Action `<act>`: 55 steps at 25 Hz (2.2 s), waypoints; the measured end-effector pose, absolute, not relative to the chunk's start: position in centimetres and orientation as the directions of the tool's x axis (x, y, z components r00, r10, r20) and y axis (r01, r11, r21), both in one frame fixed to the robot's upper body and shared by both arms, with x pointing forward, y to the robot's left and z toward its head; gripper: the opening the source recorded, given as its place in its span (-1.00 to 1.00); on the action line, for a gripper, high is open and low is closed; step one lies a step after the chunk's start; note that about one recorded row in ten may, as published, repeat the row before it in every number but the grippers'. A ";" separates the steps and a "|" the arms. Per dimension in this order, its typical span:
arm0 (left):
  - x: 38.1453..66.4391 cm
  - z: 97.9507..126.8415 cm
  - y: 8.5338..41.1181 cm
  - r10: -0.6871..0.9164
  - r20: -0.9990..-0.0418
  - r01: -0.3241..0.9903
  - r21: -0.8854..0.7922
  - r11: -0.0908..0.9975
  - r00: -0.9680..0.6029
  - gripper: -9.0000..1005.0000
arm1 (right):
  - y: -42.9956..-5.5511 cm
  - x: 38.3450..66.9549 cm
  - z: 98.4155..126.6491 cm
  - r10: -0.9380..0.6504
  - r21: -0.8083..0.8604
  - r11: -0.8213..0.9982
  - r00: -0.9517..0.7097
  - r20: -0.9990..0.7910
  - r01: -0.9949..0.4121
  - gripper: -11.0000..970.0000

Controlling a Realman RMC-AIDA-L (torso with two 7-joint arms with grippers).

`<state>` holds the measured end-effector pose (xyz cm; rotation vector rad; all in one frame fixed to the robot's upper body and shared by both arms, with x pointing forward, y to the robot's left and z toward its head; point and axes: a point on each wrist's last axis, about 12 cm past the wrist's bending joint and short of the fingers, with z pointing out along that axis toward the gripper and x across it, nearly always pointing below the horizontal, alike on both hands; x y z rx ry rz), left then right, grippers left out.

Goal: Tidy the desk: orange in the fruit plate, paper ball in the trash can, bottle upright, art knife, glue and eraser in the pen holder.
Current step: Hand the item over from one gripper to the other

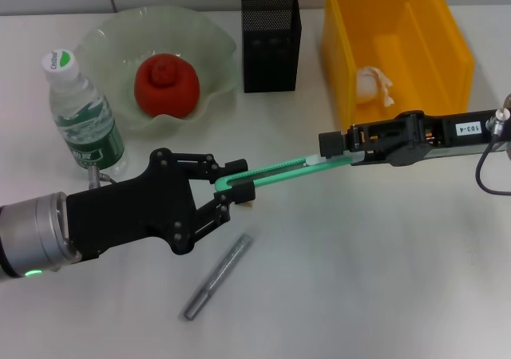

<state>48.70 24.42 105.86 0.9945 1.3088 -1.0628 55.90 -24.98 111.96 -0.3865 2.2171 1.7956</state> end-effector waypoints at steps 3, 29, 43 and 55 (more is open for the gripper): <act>48.6 105.8 24.4 -0.034 -0.999 0.971 -0.022 0.239 -0.014 -0.56 | -25.0 55.9 111.9 -0.042 0.909 0.201 -0.931 -0.363 -0.364 0.14; 48.1 105.3 24.0 -0.021 -0.997 0.965 0.069 0.252 0.077 -0.56 | -25.1 55.6 111.8 -0.048 0.912 0.194 -0.932 -0.359 -0.361 -0.36; 48.1 105.3 24.0 -0.020 -0.997 0.966 0.069 0.251 0.076 -0.56 | -25.2 55.4 111.8 -0.053 0.911 0.189 -0.930 -0.363 -0.366 -0.47; 48.1 105.3 24.0 -0.024 -0.997 0.965 0.066 0.252 0.074 -0.56 | -25.2 55.3 111.8 -0.060 0.907 0.182 -0.925 -0.375 -0.379 -0.57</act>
